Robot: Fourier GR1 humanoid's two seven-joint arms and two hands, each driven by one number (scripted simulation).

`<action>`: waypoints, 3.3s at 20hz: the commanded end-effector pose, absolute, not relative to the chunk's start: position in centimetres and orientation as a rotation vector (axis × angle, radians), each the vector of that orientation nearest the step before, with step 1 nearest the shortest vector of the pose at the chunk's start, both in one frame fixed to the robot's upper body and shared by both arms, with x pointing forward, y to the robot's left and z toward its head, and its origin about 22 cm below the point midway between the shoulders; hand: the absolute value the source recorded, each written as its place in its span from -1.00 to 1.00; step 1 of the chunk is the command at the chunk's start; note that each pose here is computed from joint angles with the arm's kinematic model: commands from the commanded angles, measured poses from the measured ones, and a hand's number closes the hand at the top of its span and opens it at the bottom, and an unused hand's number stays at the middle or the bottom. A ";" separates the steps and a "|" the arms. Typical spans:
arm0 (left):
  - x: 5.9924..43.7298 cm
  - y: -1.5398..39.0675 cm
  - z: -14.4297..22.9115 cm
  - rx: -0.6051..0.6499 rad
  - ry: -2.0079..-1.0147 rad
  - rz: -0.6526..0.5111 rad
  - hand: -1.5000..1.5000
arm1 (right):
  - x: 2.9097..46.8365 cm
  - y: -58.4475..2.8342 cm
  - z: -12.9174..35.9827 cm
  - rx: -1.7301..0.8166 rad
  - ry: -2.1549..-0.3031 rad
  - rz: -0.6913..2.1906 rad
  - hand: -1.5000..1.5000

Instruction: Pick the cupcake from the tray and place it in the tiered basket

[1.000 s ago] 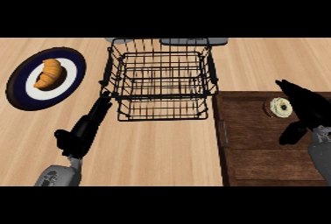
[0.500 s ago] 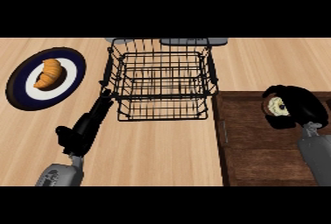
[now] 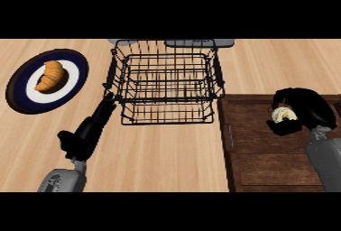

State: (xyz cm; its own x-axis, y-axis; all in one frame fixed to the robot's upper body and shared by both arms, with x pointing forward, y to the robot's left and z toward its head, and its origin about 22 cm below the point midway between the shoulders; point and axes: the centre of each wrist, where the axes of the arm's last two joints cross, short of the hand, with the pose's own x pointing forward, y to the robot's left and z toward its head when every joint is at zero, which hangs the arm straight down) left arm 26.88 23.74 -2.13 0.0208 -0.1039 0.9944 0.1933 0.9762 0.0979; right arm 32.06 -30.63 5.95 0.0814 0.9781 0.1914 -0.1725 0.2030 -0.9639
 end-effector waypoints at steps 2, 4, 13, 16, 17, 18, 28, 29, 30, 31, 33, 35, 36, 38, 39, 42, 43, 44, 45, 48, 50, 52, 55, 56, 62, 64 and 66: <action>26.5 22.5 -2.6 -0.071 -1.523 -0.224 0.00 | 28.6 -35.6 4.4 -0.902 -0.992 1.179 1.00; 27.4 23.9 -2.6 -0.087 -1.524 -0.223 0.00 | 29.3 -36.3 3.7 -0.895 -0.983 1.183 1.00; 25.7 23.8 -3.0 -0.074 -1.524 -0.213 0.00 | 28.4 -35.1 9.6 -0.810 -1.308 0.917 1.00; 26.8 24.6 -1.7 -0.054 -1.529 -0.224 0.00 | 29.9 -33.6 12.8 -0.667 -1.505 0.776 1.00; 26.6 23.7 -2.5 -0.067 -1.528 -0.204 0.00 | 29.0 -33.6 14.7 -0.686 -1.550 0.793 1.00; 26.4 24.9 -2.3 -0.043 -1.530 -0.225 0.00 | 28.8 -33.8 16.1 -0.686 -1.582 0.788 1.00; 26.1 24.0 -2.8 -0.075 -1.529 -0.240 0.00 | 29.1 -24.6 26.2 -0.635 -1.642 0.755 1.00; 27.2 23.0 -1.9 -0.077 -1.531 -0.239 0.00 | 30.8 -24.2 28.5 -0.649 -1.657 0.727 1.00; 27.8 24.8 -1.6 -0.103 -1.540 -0.237 0.00 | 30.2 -23.3 28.4 -0.624 -1.674 0.718 1.00; 26.8 22.6 -2.7 -0.074 -1.526 -0.248 0.00 | 29.9 -21.5 28.5 -0.625 -1.677 0.707 1.00; 26.7 21.4 -2.8 -0.062 -1.527 -0.246 0.00 | 31.7 -19.7 30.7 -0.623 -1.622 0.738 1.00; 27.5 22.7 -1.3 -0.072 -1.523 -0.243 0.00 | 32.8 -17.2 31.8 -0.599 -1.628 0.735 1.00; 28.1 22.7 -1.1 -0.076 -1.537 -0.255 0.00 | 33.2 -16.9 31.5 -0.598 -1.628 0.712 1.00; 25.2 23.0 -2.5 -0.093 -1.537 -0.243 0.00 | 34.2 -13.2 33.0 -0.588 -1.600 0.720 1.00; 26.1 23.1 -3.0 -0.079 -1.529 -0.247 0.00 | 34.9 -11.9 31.3 -0.573 -1.592 0.724 1.00; 26.9 22.9 -2.3 -0.081 -1.539 -0.253 0.00 | 36.8 -11.4 31.1 -0.549 -1.602 0.749 1.00; 25.9 23.3 -2.1 -0.091 -1.539 -0.251 0.00 | 36.7 -9.4 32.0 -0.541 -1.573 0.781 1.00; 26.0 25.4 -2.2 -0.077 -1.530 -0.256 0.00 | 37.2 -9.2 31.7 -0.534 -1.566 0.779 1.00; 28.6 22.2 -1.2 -0.088 -1.531 -0.243 0.00 | 37.3 -7.2 31.1 -0.525 -1.561 0.811 1.00; 26.9 22.7 -2.9 -0.075 -1.561 -0.236 0.00 | 39.0 -6.2 31.7 -0.520 -1.551 0.812 1.00; 27.2 21.8 -2.6 -0.086 -1.530 -0.239 0.00 | 38.8 -3.7 29.8 -0.500 -1.536 0.828 1.00; 27.4 23.3 -1.8 -0.088 -1.531 -0.250 0.00 | 40.0 -2.9 28.8 -0.493 -1.556 0.827 1.00; 28.8 22.6 -0.5 -0.093 -1.539 -0.232 0.00 | 40.0 -2.1 28.0 -0.466 -1.543 0.820 1.00; 27.1 21.5 -1.5 -0.089 -1.529 -0.273 0.00 | 40.5 -1.7 26.1 -0.463 -1.551 0.820 1.00; 28.6 23.2 -2.5 -0.091 -1.524 -0.235 0.00 | 41.1 -1.4 26.9 -0.298 -1.517 0.775 1.00; 27.8 22.0 -2.0 -0.110 -1.539 -0.264 0.00 | 41.1 0.2 28.2 -0.286 -1.485 0.740 1.00; 27.2 22.0 -1.7 -0.110 -1.528 -0.256 0.00 | 41.8 -0.9 26.0 -0.215 -1.360 0.653 1.00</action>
State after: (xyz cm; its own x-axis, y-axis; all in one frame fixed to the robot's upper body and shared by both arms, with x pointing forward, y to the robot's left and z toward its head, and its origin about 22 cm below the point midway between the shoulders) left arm 27.44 22.55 -2.11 0.0169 -0.1033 0.9945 0.2252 0.9695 0.0969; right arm 41.42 -1.02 27.13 -0.0736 0.6114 0.7879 -0.2667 0.7492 -0.6063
